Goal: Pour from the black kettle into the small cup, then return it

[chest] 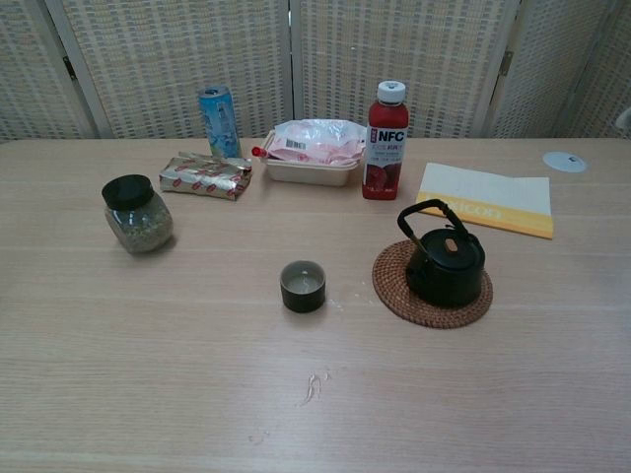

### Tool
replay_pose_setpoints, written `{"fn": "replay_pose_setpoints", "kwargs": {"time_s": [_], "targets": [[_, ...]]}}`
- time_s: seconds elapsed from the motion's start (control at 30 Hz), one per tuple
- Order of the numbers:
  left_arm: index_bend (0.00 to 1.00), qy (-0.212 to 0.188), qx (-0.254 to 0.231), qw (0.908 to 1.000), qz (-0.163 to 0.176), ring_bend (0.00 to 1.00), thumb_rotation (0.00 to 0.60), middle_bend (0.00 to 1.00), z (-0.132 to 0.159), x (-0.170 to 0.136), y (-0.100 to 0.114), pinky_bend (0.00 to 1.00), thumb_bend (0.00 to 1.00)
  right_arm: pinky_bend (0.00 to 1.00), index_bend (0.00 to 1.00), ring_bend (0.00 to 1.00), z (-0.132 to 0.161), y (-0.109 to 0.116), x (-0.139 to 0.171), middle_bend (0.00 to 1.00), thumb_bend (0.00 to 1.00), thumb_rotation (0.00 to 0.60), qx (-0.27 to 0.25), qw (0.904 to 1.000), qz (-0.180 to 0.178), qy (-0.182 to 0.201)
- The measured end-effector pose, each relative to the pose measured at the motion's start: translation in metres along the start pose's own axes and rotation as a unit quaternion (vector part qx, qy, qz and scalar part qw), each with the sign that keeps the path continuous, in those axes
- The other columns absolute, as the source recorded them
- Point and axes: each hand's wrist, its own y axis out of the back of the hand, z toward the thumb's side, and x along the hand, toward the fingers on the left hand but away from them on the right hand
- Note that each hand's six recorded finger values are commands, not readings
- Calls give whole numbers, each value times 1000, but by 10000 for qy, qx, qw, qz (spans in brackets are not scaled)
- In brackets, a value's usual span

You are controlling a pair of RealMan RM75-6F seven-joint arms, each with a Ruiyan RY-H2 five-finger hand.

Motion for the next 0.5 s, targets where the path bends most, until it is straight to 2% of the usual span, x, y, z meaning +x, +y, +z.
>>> {"fn": "replay_pose_setpoints", "kwargs": {"time_s": [0.27, 0.5], "targets": [[173, 1, 16, 10000, 18, 61, 600, 3, 3, 2, 1, 0, 250, 115, 230, 178, -36, -5, 50, 289, 0, 524, -165, 9982, -20, -575], [173, -5, 42, 10000, 30, 61, 600, 3, 4, 3, 2, 0, 250, 115, 230, 178, -50, -5, 73, 289, 0, 516, -304, 9963, -120, -796]]}}
